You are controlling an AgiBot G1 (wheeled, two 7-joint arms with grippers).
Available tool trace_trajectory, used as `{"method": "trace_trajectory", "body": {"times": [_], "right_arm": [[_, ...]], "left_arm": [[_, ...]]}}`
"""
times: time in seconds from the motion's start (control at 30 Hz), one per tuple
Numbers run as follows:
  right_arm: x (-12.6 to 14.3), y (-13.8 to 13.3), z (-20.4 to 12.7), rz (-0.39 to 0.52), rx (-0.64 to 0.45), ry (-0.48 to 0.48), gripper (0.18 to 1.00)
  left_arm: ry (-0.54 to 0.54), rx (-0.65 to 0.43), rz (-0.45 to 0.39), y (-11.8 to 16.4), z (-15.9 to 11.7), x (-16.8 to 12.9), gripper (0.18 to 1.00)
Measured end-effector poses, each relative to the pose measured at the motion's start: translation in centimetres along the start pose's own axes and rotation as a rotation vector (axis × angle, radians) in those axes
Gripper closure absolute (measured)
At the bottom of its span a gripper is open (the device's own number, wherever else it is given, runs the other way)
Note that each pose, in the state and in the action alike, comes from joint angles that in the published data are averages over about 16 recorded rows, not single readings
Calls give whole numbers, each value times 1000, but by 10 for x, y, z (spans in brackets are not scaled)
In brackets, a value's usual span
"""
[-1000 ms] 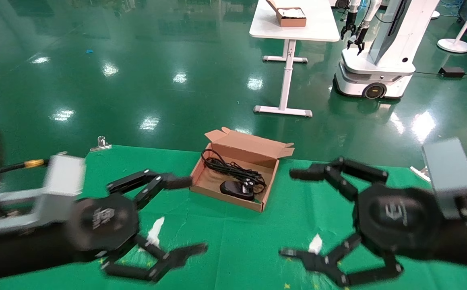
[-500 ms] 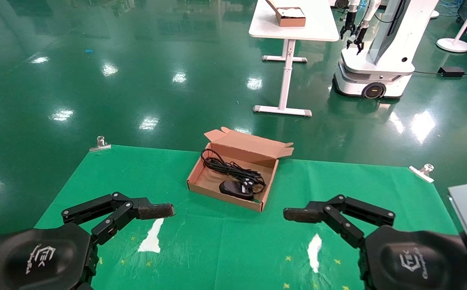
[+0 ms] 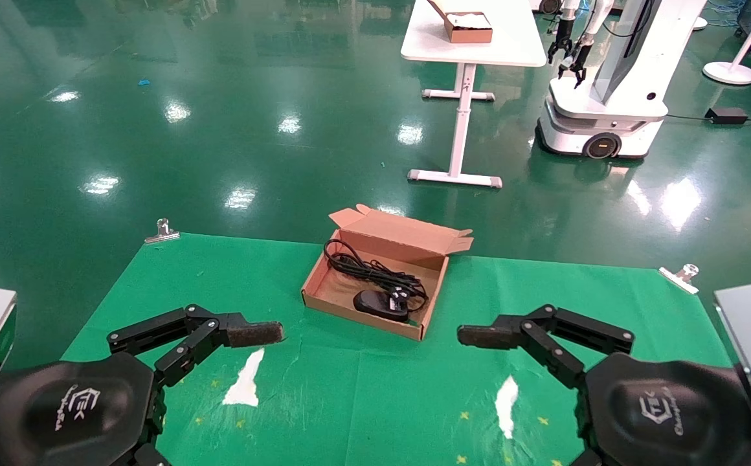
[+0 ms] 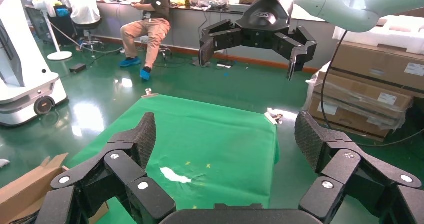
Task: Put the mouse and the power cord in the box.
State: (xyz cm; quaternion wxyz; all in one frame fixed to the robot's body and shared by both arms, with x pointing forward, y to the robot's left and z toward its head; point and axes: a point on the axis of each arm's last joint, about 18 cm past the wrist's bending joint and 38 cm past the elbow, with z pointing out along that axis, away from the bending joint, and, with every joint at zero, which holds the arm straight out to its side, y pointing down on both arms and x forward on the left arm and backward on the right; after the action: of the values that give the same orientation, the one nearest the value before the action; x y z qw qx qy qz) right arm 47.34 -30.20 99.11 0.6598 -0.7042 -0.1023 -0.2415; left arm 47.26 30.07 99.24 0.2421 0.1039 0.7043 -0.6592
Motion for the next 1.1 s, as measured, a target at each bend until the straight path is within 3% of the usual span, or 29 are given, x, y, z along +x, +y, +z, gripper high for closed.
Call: {"method": "trace_trajectory", "body": {"times": [1.1], "right_arm": [[3,0,0,-4,-4,5,178]], "left_arm": [[-5,-2,-1,1,1,-2,184]]}}
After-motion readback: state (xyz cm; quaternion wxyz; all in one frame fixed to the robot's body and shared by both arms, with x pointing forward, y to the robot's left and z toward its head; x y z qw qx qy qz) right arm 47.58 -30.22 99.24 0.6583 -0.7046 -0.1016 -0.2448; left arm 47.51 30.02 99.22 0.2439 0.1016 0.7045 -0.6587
